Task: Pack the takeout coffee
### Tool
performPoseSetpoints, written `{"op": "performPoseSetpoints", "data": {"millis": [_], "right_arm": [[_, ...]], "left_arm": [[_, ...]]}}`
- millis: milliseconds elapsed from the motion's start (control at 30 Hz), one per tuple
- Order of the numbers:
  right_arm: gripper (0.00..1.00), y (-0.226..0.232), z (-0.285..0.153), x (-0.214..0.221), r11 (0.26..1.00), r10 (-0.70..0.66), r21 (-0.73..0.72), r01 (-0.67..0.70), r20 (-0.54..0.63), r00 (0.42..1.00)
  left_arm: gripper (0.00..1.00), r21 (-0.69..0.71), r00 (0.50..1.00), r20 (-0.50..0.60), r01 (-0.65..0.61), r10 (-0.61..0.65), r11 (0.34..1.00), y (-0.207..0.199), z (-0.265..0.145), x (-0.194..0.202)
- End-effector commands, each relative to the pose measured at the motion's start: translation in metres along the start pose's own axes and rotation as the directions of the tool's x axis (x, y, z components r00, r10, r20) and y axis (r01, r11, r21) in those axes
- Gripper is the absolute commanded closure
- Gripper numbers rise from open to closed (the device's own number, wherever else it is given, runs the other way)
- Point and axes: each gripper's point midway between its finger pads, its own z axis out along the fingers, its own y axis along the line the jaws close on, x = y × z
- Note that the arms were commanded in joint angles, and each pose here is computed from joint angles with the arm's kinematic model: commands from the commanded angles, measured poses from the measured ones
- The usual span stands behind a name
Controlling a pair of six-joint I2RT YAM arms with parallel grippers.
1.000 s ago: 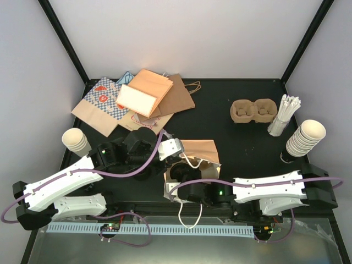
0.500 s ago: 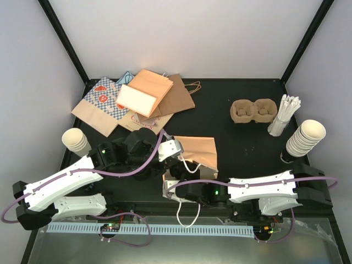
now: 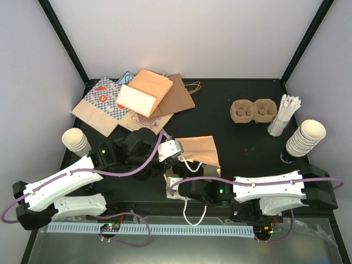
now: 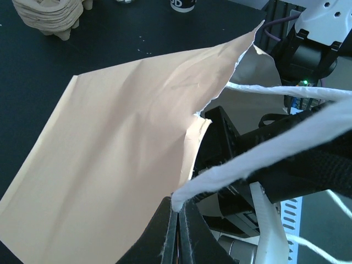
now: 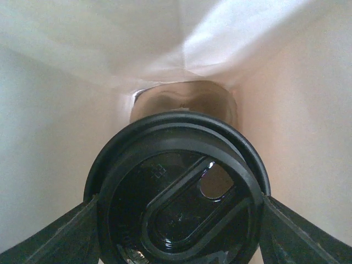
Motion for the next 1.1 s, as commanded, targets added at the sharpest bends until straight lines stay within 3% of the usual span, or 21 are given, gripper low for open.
{"op": "performPoseSetpoints", "data": {"millis": [0, 600, 1067], "right_arm": [[0.4, -0.025, -0.011, -0.003, 0.994, 0.097, 0.056, -0.098, 0.017, 0.995], [0.41, -0.018, -0.003, -0.015, 0.995, 0.059, 0.075, -0.067, 0.104, 0.993], [0.42, 0.002, 0.018, -0.008, 0.999, 0.038, 0.016, -0.039, 0.055, 0.998]], "left_arm": [[0.98, 0.024, 0.999, 0.036, 0.005, -0.006, 1.0, -0.006, -0.005, -0.011], [0.98, 0.055, 0.997, 0.072, 0.01, -0.014, 0.998, -0.012, -0.01, -0.021], [0.98, 0.093, 0.996, 0.088, 0.009, -0.017, 0.996, -0.019, -0.014, -0.024]]}}
